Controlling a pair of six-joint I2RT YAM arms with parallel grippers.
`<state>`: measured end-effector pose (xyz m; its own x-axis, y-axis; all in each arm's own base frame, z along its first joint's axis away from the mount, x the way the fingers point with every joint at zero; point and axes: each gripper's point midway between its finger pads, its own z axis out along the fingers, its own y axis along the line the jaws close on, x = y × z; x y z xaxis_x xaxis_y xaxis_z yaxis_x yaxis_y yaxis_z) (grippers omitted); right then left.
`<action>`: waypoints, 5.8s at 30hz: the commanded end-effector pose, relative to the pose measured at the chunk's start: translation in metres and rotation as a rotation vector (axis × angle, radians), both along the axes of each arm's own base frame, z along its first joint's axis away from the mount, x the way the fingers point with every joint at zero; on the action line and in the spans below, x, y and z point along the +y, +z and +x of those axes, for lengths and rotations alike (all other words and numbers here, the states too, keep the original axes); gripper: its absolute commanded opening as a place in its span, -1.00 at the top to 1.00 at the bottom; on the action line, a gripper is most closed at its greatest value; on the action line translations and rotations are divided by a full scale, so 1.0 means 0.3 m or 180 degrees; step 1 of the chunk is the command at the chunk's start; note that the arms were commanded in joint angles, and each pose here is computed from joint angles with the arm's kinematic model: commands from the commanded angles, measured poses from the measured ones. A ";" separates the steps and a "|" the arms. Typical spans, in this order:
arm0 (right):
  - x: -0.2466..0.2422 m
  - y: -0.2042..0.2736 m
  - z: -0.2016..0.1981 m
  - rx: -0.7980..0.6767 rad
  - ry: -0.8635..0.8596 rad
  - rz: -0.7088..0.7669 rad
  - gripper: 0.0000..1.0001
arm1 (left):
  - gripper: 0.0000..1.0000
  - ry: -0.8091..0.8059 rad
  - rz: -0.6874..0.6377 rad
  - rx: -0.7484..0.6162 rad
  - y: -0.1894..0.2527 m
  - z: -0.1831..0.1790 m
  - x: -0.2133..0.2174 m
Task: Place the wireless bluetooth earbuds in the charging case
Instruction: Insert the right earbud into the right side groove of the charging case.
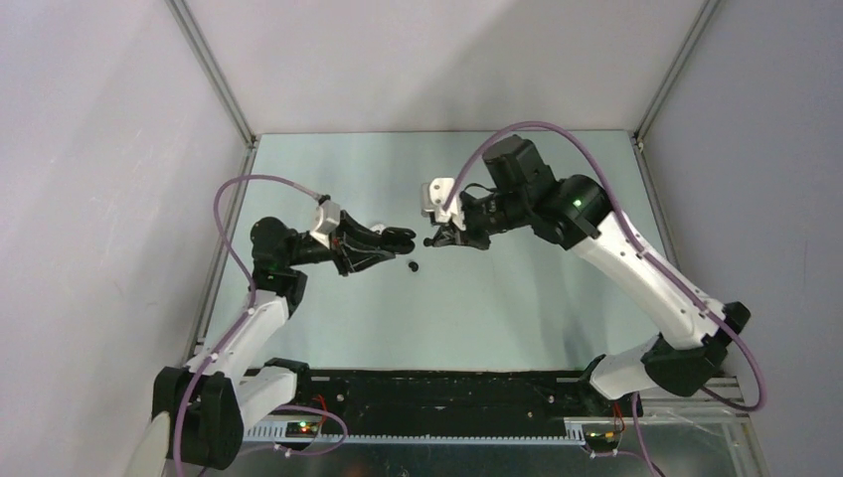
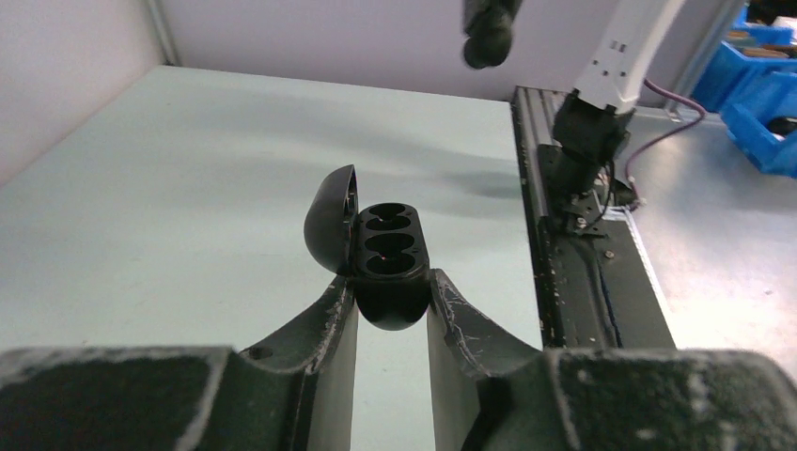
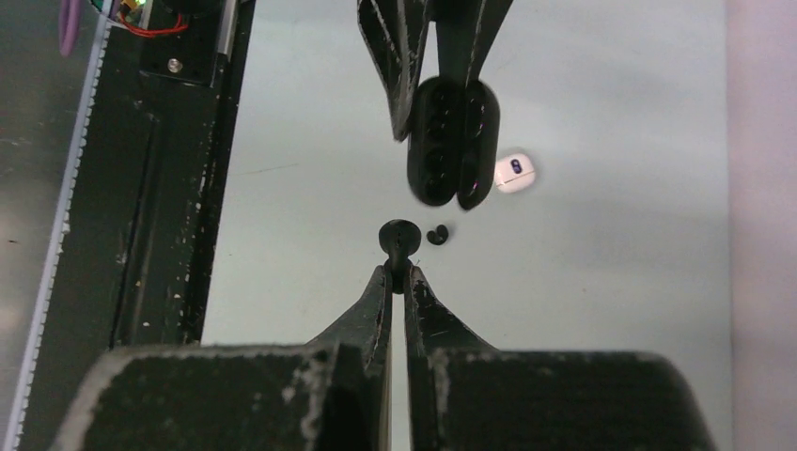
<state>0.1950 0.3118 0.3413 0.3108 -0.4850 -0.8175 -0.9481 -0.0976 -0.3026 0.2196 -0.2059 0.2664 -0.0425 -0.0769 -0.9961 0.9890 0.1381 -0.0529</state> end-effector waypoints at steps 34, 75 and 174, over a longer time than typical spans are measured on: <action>0.172 -0.088 0.034 0.0259 -0.0273 -0.0332 1.00 | 1.00 -0.0294 0.0060 -0.0195 -0.021 -0.060 -0.017; 0.174 -0.146 -0.008 0.0330 -0.0211 -0.0409 1.00 | 1.00 -0.0176 0.0019 -0.0048 -0.025 -0.058 -0.011; 0.161 -0.156 0.038 0.0230 -0.0467 -0.0283 0.61 | 1.00 -0.0166 0.0077 -0.0546 -0.021 -0.058 0.002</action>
